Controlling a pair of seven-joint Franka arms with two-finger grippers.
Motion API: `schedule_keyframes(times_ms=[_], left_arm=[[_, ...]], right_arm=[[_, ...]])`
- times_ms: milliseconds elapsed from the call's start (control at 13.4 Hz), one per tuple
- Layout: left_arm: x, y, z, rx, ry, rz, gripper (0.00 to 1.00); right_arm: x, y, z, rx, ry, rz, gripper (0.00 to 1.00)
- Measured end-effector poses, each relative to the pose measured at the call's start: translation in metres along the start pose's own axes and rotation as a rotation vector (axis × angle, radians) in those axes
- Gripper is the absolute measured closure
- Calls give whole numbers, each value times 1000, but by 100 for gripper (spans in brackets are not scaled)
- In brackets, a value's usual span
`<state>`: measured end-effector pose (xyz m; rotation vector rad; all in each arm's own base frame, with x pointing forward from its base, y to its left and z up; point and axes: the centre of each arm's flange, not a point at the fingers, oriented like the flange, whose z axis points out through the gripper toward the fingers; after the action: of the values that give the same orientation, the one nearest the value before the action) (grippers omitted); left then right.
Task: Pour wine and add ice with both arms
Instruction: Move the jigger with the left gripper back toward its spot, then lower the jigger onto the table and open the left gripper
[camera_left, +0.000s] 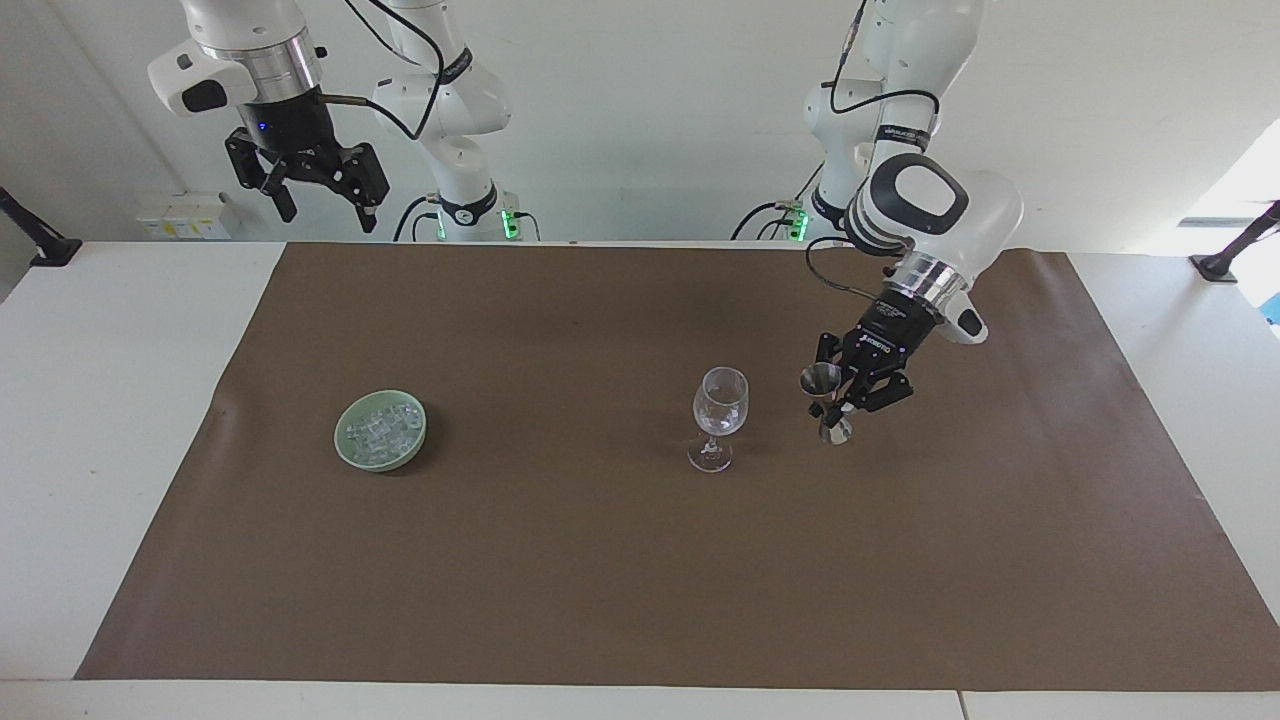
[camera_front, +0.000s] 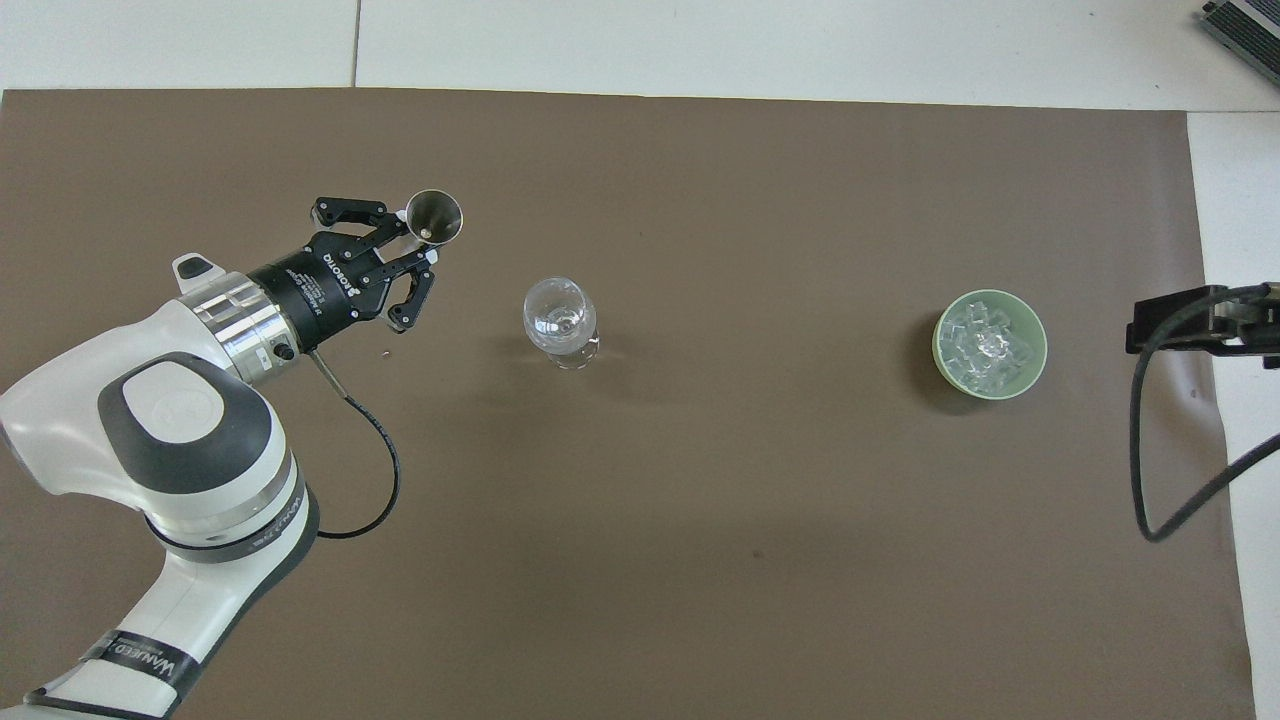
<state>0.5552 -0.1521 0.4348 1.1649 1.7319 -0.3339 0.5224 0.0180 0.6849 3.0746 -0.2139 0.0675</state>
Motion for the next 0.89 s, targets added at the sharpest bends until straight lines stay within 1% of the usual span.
schedule_keyframes(times_ms=[149, 447, 745, 894], left_arm=[[9, 1, -8, 39, -26, -27, 78], [15, 3, -24, 131, -63, -1, 78], [25, 13, -45, 241, -63, 7, 78], [35, 21, -59, 260, -65, -25, 78]], right_arm=[[0, 0, 0, 0, 0, 0, 0], [0, 0, 0, 0, 0, 0, 0], [0, 0, 0, 0, 0, 0, 0], [0, 0, 0, 0, 0, 0, 0]])
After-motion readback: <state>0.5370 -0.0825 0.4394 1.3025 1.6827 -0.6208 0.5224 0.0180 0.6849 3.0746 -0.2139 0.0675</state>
